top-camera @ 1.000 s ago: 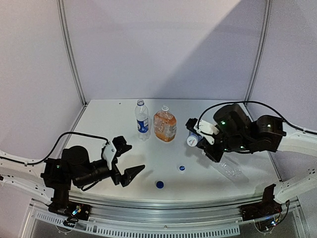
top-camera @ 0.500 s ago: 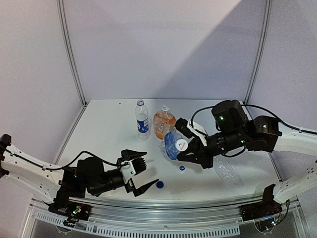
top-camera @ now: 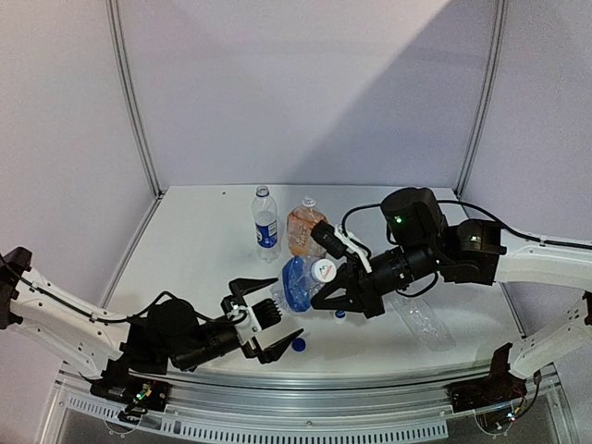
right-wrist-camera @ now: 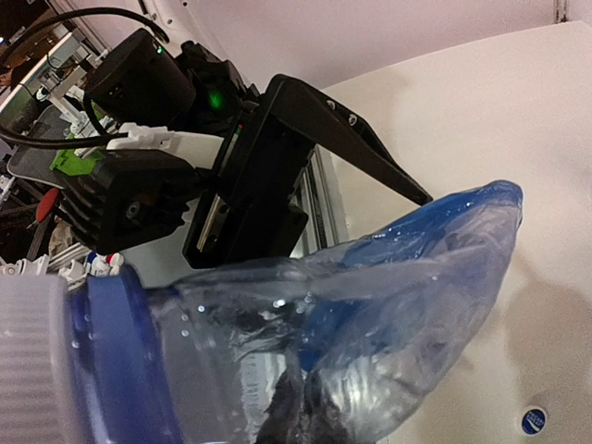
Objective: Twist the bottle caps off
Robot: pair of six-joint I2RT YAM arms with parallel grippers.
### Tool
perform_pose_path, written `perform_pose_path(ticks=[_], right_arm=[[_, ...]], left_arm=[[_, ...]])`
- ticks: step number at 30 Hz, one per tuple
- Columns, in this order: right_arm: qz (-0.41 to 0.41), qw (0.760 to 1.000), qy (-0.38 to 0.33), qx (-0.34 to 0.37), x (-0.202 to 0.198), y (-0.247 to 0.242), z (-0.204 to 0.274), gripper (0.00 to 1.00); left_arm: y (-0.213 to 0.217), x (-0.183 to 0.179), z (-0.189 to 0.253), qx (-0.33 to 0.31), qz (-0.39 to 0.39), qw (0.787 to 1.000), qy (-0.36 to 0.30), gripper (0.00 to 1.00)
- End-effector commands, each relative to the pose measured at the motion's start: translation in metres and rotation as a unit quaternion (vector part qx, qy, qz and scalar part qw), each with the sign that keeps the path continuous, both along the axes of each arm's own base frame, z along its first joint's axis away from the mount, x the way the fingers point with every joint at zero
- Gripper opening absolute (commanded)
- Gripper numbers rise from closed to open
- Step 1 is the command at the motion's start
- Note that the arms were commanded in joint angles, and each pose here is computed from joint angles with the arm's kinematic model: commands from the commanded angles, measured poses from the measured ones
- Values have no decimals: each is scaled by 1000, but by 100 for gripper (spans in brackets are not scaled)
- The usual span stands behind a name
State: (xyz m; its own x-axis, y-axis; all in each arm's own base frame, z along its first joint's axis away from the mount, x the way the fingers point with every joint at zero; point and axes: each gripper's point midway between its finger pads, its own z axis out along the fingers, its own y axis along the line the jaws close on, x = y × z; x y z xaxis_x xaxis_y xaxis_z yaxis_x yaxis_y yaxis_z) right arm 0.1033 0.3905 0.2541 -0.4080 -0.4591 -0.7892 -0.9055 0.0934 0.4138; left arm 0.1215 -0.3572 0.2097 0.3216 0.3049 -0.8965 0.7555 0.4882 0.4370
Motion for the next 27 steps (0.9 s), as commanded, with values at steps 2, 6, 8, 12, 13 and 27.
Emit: perform_pose_path(ticks=[2,6,8,12,13,27], right_arm=[[32,999,28,-16,-17,8,-14,0],[47,998,31,-29,-25,12,-21,0],[55,997,33,-32,-28,15,-24,0],[69,996,32,-37,-34,18,-27,0],[72,996,31,-37,-35,18,-27,0],[91,995,28,-26,-46,16,-21,0]], left_arm=[[-6,3,17,-12,22,999,-27,99],[-3,9,21,-18,43,998,-39,99],[-2,11,20,-13,50,998,-42,99],[-5,7,13,1,33,999,-39,99],[-6,4,11,4,23,999,-35,99],[-6,5,6,-4,8,1000,-3,99]])
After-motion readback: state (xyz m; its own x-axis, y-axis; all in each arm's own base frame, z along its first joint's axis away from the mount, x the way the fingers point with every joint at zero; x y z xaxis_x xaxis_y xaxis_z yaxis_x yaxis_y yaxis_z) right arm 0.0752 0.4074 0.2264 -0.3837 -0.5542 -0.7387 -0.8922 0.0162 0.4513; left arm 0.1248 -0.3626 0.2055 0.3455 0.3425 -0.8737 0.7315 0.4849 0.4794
